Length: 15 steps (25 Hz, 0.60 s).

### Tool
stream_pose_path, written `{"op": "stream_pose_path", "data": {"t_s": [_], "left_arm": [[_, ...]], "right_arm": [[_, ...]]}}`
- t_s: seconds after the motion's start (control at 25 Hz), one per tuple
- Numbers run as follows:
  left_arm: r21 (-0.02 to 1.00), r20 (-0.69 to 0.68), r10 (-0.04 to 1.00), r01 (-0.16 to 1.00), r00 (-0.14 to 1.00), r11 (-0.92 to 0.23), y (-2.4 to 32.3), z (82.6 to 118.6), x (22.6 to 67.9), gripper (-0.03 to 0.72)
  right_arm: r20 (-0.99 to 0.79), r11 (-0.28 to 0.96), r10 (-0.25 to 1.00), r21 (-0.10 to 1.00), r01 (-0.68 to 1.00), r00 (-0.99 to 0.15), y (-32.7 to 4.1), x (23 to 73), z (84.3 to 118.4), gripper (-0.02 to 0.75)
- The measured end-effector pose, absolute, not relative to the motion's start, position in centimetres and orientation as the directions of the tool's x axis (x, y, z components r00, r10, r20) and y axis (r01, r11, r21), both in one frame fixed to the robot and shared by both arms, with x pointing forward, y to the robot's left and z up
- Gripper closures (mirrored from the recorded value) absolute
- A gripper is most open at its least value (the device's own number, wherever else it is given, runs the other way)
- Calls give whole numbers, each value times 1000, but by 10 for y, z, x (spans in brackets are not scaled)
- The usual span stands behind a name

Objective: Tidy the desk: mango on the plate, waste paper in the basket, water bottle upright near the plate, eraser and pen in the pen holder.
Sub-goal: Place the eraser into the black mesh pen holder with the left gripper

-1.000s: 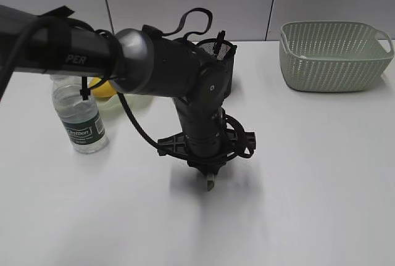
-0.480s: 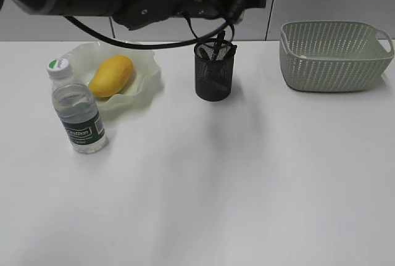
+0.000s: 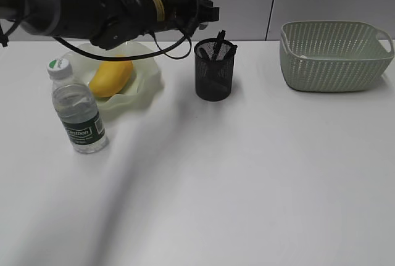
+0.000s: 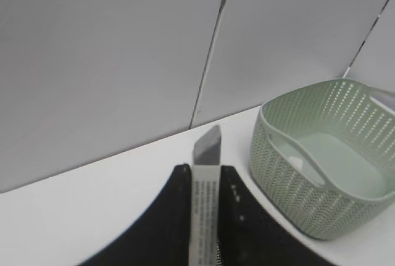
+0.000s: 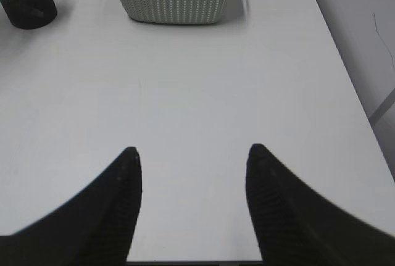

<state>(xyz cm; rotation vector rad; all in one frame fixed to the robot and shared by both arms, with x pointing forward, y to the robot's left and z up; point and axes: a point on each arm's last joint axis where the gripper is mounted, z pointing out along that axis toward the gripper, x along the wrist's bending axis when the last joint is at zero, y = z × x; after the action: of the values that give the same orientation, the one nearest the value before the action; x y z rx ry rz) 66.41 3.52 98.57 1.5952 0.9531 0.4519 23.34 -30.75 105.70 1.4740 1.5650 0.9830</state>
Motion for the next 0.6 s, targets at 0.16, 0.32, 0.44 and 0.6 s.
{"op": "stream_pose_path", "data": {"t_s": [0.16,0.32,0.44,0.6], "left_arm": [[946,-218,757,326,616,8,32,977,665,607],[940,-221,758,342,613,-3,31,965,667,598],[939,-222,758,344,613,-3,30,964,667,521],[939,-223,757,343,615,-2,30,964,667,370]], "right_arm": [[-20,38,999,909,415,-47,-308,233,1057,304],[-20,38,999,909,415,-46,-308,233,1057,304],[-20,38,999,909,415,-46,-308,233,1057,304],[-20,38,999,909,415,-46,-308,233,1057,304]]}}
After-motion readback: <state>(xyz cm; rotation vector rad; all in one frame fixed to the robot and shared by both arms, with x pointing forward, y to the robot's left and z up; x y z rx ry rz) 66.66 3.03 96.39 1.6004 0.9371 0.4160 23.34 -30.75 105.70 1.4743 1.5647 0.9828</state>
